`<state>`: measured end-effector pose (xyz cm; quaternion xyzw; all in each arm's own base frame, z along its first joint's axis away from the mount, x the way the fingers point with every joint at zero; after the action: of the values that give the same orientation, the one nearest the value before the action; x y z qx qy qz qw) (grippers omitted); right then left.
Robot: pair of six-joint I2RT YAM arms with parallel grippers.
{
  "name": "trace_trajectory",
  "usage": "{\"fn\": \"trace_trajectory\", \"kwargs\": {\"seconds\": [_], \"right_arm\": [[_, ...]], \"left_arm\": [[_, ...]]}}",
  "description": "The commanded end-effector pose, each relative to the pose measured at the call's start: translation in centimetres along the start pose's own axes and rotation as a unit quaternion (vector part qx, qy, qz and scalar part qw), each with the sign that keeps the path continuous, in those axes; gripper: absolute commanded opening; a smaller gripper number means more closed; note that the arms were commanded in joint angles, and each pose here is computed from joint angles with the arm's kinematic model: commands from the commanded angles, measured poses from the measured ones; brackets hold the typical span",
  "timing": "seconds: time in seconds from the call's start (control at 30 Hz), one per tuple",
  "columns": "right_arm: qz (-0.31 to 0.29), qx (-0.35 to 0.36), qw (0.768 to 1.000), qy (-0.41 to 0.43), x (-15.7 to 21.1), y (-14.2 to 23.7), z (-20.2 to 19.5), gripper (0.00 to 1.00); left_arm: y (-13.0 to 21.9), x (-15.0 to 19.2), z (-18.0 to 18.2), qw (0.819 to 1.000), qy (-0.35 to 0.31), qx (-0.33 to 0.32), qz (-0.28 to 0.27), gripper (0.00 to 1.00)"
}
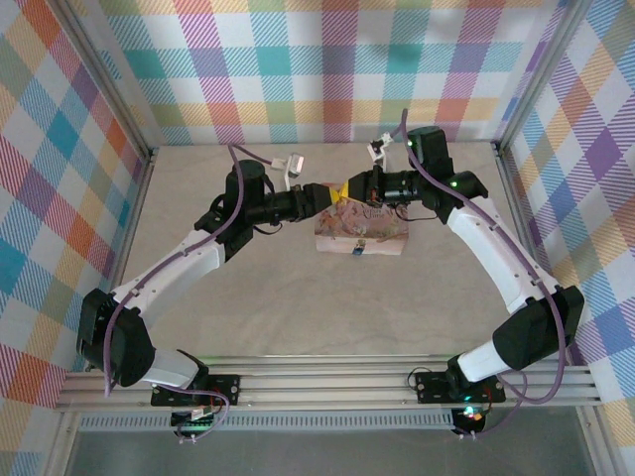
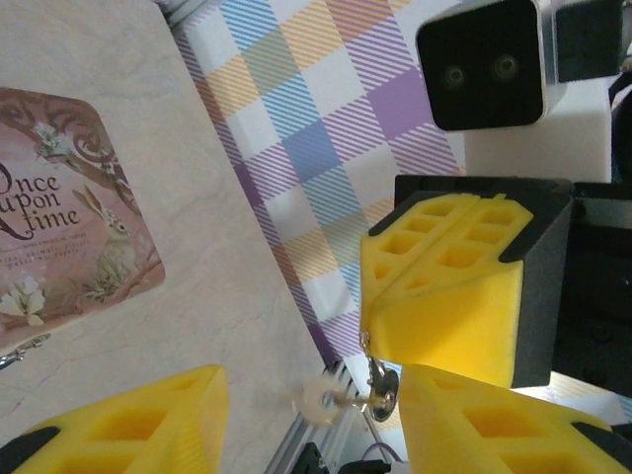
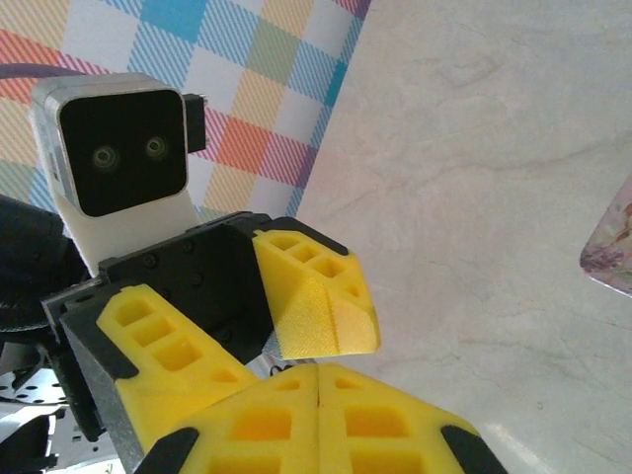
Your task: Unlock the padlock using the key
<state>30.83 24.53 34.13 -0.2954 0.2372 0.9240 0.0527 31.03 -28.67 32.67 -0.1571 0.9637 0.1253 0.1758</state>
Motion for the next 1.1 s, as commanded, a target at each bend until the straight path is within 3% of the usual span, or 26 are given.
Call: {"fn": "trace_trajectory", "kwargs": {"seconds": [0.0,0.33,0.57,1.07], "right_arm": [[-0.001,0.028,0.999,0.032,0.5,1.0,0.6,0.00],[-0.046,-0.043,0.989,0.135,0.8,1.7,3.1,0.00],[-0.072,-0.048,0.975,0.204,2.0,2.3,3.2,0.00],[-0.094,-0.035,0.966,0.240,1.3,2.3,3.1,0.00]], "left_arm": [[0.5,-0.2,-0.1,1.000,0.015,-0.007,-0.021,0.49],[0.1,-0.8,-1.0,0.997,0.055,0.036,-0.033,0.44],[0.5,-1.7,-3.1,0.994,0.069,0.072,-0.046,0.40],[-0.3,0.5,-3.8,0.998,0.051,0.021,0.004,0.43]]}}
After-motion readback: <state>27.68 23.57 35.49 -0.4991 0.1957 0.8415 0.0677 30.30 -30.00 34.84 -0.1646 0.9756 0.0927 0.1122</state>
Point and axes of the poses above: each hand's point on the last joint's axis, 136 mm out from that joint toward the fingers, its own y axis back along the fingers, its own z axis along the line the jaws close on, x = y × z, the point moved 3 cm from there along y, back along the fingers, and after that the axes turned 9 degrees about y, right-handed, at the moved point
